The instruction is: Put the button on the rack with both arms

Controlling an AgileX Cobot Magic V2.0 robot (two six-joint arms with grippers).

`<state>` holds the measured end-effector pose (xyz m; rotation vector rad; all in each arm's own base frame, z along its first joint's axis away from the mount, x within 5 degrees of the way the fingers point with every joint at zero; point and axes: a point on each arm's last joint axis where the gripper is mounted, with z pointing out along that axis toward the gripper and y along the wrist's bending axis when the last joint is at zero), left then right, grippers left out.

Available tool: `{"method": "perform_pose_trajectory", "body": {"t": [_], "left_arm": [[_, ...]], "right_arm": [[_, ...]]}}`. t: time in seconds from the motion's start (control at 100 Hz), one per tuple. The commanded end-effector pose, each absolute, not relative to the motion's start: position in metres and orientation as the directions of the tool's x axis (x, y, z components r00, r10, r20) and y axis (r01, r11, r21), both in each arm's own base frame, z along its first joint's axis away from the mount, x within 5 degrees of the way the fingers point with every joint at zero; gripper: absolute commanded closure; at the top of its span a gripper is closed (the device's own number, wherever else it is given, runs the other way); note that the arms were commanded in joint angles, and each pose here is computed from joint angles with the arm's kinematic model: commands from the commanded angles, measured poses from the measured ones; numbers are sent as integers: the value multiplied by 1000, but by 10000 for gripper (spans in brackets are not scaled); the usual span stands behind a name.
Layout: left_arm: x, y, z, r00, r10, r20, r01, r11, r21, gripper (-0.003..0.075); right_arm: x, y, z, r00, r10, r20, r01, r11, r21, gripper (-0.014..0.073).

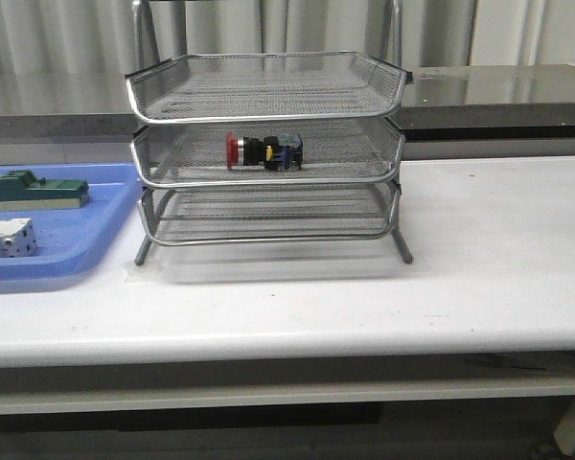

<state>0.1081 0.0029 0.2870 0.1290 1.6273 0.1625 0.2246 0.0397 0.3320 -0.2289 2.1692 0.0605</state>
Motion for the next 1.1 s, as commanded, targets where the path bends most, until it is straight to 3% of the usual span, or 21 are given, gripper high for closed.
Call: {"method": "perform_pose_trajectory", "body": {"t": [0.0, 0.53, 1.09], "left_arm": [[109, 4, 302, 26, 166, -986, -48, 985, 164, 716], [109, 4, 302, 26, 166, -986, -48, 985, 164, 716], [109, 4, 302, 26, 166, -986, -48, 985, 164, 716]], "right_arm": [[205, 27, 353, -407, -108, -907, -142, 988, -54, 652], [93, 6, 349, -107, -64, -992, -74, 996, -56, 652], [85, 6, 352, -77, -61, -995, -72, 996, -56, 652]]}}
